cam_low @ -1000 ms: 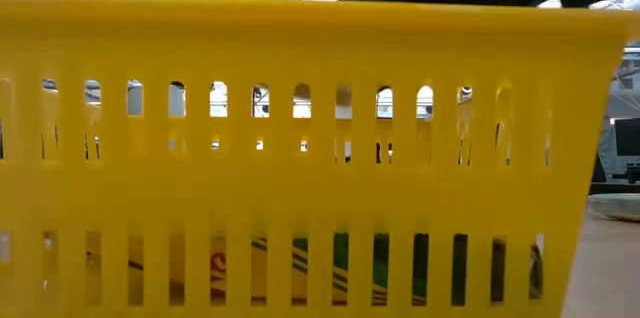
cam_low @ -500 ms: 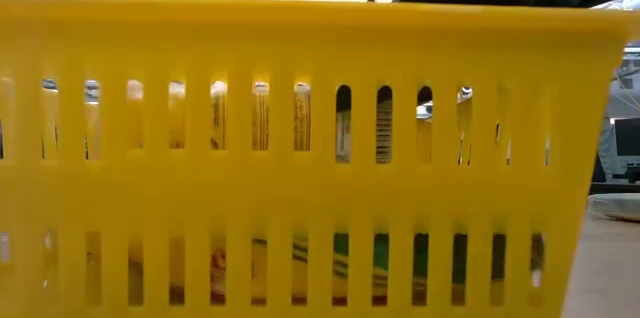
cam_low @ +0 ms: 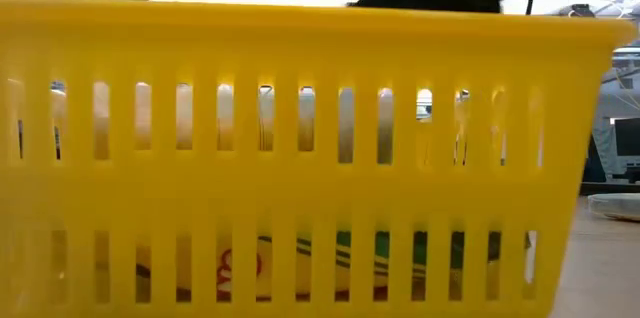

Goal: Pick & Place School Supplies
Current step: Put the yellow crayon box into the yellow bin

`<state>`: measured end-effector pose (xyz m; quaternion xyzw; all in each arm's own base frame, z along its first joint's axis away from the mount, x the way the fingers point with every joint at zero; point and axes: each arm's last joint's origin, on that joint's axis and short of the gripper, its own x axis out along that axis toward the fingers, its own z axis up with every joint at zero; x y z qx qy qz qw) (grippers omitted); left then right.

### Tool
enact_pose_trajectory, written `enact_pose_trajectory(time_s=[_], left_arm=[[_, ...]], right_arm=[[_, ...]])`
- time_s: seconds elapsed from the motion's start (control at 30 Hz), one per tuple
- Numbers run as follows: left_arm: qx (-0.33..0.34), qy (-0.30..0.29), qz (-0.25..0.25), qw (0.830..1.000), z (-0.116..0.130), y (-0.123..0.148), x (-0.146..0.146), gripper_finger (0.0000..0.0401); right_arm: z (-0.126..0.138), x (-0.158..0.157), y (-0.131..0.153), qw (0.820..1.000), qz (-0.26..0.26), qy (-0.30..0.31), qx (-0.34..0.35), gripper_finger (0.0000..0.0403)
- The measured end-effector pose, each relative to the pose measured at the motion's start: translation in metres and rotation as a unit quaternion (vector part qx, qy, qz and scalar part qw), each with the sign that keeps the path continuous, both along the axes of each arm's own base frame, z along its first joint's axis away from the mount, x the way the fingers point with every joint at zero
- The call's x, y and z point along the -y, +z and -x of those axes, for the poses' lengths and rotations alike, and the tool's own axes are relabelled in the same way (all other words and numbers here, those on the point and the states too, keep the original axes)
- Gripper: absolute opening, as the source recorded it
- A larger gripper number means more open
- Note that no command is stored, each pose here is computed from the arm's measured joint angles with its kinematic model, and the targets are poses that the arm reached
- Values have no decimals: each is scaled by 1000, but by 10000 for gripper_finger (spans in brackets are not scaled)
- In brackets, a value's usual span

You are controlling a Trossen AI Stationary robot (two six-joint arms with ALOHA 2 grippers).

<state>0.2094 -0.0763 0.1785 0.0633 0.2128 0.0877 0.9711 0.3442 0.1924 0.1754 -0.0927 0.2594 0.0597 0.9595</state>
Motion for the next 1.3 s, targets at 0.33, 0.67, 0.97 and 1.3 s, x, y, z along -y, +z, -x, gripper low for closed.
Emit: enact_pose_trajectory(time_s=[0.33,0.67,0.97,1.3], left_arm=[[-1,-3,2,1000,0,0,0,250],[-2,-4,4,1000,0,0,0,250],[-3,-11,8,1000,0,0,1,250],[-4,-14,7,1000,0,0,1,250]], right_arm=[[46,15,36,990,50,-119,-56,187],[94,13,9,954,-12,-212,-212,202],[122,-1,3,913,-82,-260,-303,208],[142,-1,1,870,-83,-300,-382,208]])
